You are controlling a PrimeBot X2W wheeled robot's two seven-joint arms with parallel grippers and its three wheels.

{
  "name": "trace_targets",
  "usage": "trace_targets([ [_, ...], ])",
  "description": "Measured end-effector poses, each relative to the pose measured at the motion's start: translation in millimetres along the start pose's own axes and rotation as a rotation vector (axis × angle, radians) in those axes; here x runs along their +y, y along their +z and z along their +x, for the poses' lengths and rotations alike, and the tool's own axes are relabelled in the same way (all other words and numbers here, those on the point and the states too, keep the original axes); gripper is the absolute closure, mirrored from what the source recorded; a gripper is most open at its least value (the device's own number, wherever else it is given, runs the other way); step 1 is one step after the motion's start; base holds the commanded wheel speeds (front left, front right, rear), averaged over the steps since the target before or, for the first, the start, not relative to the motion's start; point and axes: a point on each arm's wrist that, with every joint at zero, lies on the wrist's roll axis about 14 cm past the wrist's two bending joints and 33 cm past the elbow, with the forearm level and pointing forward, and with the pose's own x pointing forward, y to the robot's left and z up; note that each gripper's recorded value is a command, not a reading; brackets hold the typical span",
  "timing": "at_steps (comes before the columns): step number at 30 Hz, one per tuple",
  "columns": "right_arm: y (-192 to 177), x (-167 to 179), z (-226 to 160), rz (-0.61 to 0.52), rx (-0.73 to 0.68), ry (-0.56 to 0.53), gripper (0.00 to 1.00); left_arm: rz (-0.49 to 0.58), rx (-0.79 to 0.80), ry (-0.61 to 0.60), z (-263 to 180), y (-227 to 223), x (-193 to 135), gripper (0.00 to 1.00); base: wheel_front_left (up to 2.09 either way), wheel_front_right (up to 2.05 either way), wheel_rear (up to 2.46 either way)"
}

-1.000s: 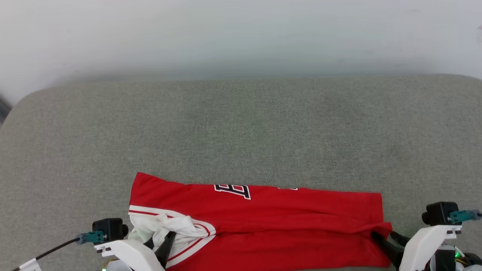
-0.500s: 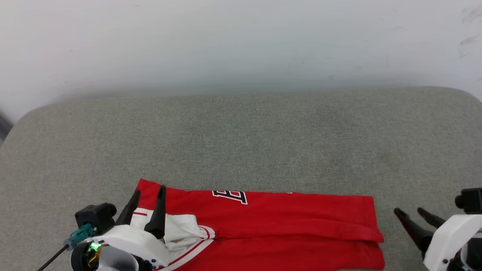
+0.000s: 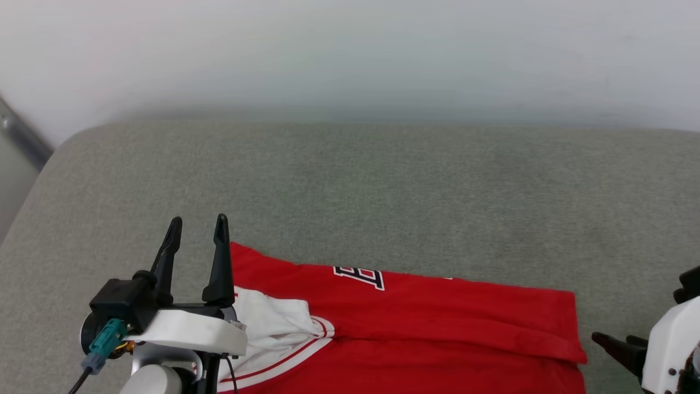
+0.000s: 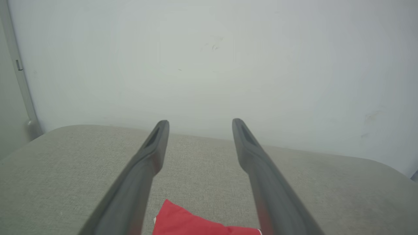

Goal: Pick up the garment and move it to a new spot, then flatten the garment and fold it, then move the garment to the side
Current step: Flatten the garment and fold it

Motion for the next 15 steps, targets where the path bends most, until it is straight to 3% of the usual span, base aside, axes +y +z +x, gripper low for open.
trace_targets([
  [11,-42.0,30.8,54.6,0.067,0.261,0.084,0.00,0.028,0.016,0.019,1.6,-9.2,5.5,0.00,0.00,0.00,0.00],
  [13,-45.1,32.5,58.9,0.076,0.283,0.092,0.71,0.028,0.021,0.024,1.6,-11.2,6.3,0.00,0.00,0.00,0.00],
  [14,-45.7,33.1,60.2,0.080,0.288,0.095,1.00,0.027,0.023,0.027,1.5,-11.9,6.9,0.00,0.00,0.00,0.00],
  [15,-45.1,33.7,61.1,0.083,0.289,0.098,1.00,0.028,0.023,0.027,1.6,-12.1,6.9,0.00,0.00,0.00,0.00],
])
